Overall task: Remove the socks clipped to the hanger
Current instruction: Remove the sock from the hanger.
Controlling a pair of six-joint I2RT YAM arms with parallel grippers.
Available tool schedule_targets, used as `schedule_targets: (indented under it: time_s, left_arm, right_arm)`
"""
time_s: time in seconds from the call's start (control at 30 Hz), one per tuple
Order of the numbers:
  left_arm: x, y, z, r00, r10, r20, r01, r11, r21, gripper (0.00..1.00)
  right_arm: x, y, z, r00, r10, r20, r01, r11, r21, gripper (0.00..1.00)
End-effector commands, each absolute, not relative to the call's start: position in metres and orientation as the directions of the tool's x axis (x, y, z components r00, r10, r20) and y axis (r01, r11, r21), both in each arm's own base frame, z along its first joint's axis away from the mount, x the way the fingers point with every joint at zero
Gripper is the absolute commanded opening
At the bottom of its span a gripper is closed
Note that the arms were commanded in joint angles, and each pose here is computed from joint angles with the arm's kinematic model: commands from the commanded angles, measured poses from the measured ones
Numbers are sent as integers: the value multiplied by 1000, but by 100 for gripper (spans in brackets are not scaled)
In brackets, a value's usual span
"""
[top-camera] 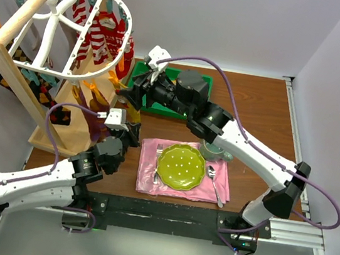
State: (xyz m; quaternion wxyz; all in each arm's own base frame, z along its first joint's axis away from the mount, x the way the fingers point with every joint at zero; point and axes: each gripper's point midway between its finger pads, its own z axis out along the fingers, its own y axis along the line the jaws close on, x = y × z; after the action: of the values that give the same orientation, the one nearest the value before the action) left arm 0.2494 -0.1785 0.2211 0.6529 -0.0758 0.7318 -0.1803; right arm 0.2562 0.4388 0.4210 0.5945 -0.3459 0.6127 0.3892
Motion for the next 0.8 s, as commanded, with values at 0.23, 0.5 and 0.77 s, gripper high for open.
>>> schedule_targets:
  time_s: [0.23,0.5,0.77]
  left_arm:
    - [251,-186,235,-121,-407,-905,143,896,-422,0]
    - [250,-187,237,-127,-396,-909,150,899,-412,0]
    - [249,-185,240,-127,-396,-910,152,898,-412,0]
  right_arm:
    - [264,461,436,-43,50,-998,-977,208,52,66]
    - [273,480,427,-73,38,-997,-982,174,79,67]
    - [288,495,422,-91,44,-995,-975,198,98,68]
